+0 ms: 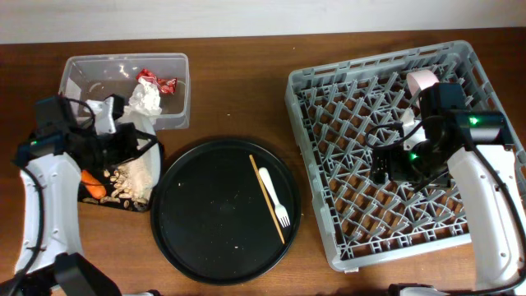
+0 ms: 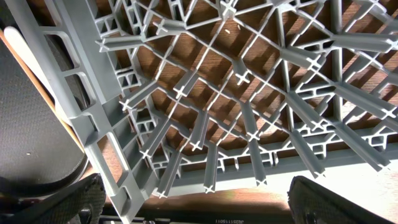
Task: Sort waste into correct bins and load items into the dishwasher rack
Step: 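Tilt the plate with the left gripper to tip rice onto the black tray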
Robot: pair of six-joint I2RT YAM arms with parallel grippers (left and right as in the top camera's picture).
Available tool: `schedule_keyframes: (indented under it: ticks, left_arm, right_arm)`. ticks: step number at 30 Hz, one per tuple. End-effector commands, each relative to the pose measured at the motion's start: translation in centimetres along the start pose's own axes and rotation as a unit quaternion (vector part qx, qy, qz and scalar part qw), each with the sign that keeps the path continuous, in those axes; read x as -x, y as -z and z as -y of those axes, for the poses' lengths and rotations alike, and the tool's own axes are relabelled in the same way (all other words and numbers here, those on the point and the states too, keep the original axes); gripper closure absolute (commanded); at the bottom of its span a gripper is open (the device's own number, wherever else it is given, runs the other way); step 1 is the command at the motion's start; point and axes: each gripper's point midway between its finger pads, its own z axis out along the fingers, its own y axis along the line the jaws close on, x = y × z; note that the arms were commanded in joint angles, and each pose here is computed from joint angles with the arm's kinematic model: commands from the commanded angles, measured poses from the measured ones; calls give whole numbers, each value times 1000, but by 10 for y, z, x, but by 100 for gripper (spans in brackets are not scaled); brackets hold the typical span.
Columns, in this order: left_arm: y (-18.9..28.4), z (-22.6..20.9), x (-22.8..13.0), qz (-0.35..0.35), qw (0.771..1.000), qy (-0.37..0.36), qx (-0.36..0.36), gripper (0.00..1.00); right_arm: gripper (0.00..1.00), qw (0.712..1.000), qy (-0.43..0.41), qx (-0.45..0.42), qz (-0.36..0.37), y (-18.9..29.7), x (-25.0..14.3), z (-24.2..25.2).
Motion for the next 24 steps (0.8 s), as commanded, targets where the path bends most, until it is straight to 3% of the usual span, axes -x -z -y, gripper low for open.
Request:
schedule_keyframes:
  ticks: [1,6,9,10,11,13,19,24]
  left_arm:
    - [14,3,5,22,1000,-5,-16,100]
    - [30,7,9,44,997,7,-67,100]
    - [35,-4,6,45,998,9,-53,100]
    - [38,6,4,49,995,-18,-81,100]
    - [36,-7,4,45,998,-14,-44,100]
    - [44,8,8,65,992,-43,-97,100]
    - [82,25,19,129,970,-6,-208,100]
    - [82,25,19,127,970,-3,-207,100]
  right_arm:
    - [2,1000,-3,-5,-1,2,-3,2]
    - [2,1000,-3,-5,-1,2,-3,2]
    - [2,1000,-3,-5,-1,2,-3,2]
    - [2,1000,-3,-5,-1,2,-3,2]
    - [2,1000,-3,-5,-1,2,-3,2]
    - [2,1000,-3,-5,-3,2,-4,2]
    - [2,1000,-3,-5,-3,2,-4,2]
    - [2,1000,-3,-5,-2,2,-4,2]
